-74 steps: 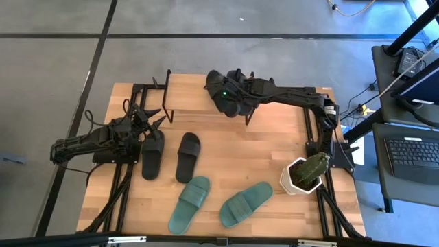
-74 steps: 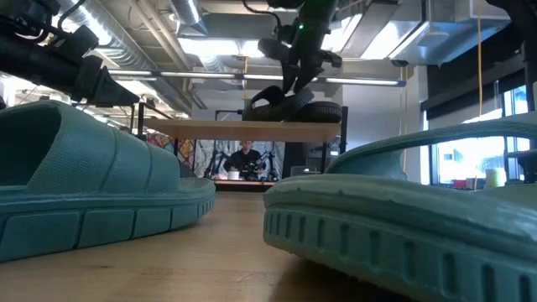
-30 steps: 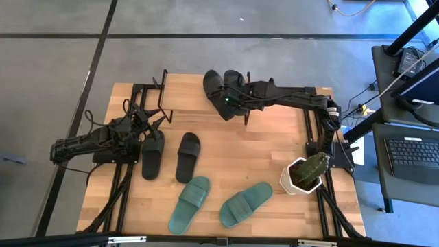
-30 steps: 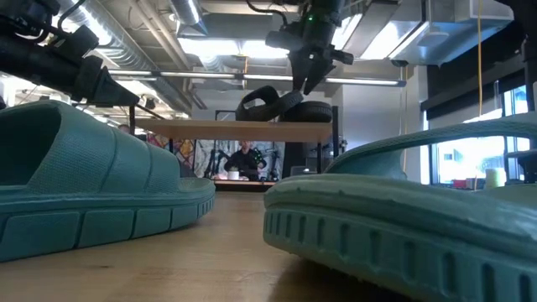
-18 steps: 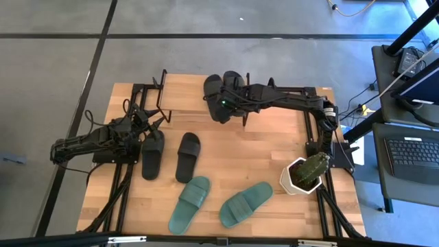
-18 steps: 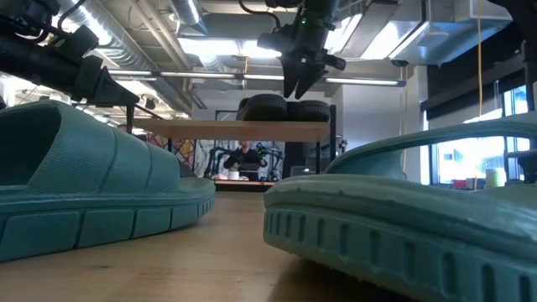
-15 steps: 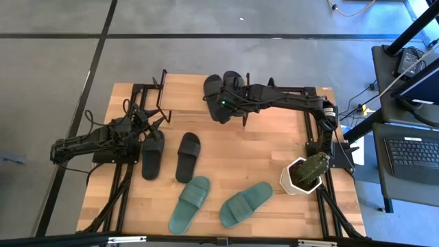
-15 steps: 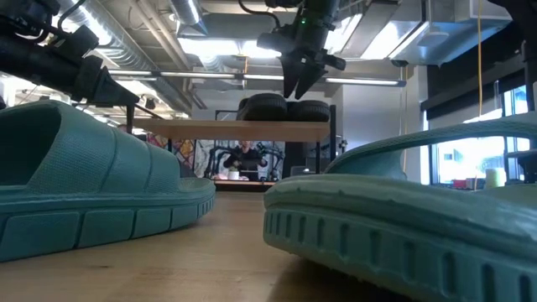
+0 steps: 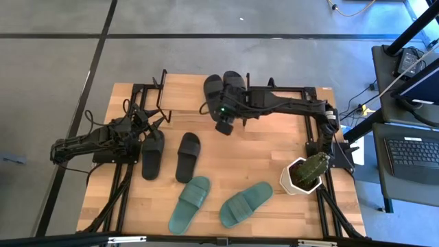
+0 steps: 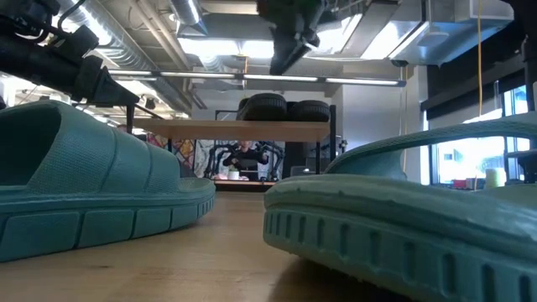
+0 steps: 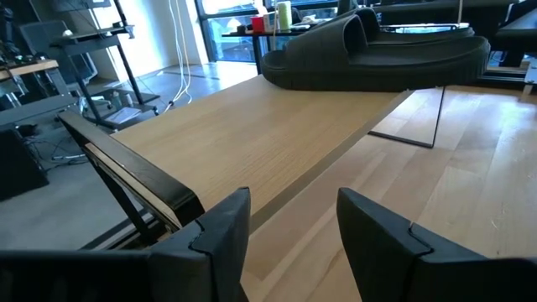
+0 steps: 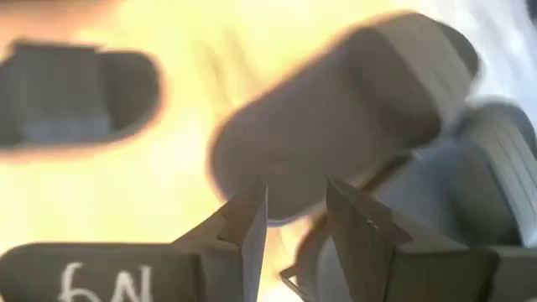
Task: Pick and place slides into the shelf
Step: Put the black slide on the shelf
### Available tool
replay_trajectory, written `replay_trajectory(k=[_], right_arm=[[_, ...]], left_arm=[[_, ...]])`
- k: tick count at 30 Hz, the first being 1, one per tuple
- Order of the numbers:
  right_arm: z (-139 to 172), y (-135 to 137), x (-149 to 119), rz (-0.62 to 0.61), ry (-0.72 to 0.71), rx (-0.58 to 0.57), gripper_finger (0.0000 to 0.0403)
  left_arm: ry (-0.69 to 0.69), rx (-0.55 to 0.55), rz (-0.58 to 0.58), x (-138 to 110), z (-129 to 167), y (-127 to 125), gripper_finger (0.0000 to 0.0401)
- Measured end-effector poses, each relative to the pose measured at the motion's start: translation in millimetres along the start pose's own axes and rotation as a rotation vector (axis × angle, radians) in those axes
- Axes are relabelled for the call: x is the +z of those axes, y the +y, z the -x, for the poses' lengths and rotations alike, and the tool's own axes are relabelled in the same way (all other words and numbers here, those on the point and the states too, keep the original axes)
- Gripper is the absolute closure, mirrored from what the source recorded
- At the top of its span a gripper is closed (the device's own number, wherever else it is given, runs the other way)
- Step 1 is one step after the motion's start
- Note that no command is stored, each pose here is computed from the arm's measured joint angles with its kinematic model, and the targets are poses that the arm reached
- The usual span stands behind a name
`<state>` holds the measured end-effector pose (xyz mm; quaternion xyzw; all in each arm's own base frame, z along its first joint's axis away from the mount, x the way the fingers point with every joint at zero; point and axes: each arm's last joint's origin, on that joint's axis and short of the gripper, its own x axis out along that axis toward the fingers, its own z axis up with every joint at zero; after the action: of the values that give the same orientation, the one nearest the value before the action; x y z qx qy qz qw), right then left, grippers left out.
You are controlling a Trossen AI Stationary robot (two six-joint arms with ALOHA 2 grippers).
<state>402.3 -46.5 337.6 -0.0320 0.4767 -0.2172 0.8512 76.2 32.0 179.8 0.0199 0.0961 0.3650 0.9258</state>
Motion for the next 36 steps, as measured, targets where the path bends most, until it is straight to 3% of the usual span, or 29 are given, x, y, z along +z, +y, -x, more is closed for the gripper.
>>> replay_trajectory(k=[5,7,17,26,36], right_arm=[[8,26,-4,0.229,-0.001,0.301,0.0277],[6,34,-7,0.265,0.004,0.353,0.0277],[-22,33,-14,0.256,-0.016,0.337,0.0277],[-27,22,-10,0.242,-0.048,0.321,0.0277],[-47,23,-14,0.291,0.015,0.316,0.0277]], left_arm=[[0.000,0.000,0.001,0,0,0,0.0229],[0.000,0.000,0.000,0,0,0,0.0229],[0.000,0.001,0.000,0,0,0,0.0229],[0.000,0.001,0.000,0,0,0,0.0229],[0.000,0.001,0.000,0,0,0,0.0229]])
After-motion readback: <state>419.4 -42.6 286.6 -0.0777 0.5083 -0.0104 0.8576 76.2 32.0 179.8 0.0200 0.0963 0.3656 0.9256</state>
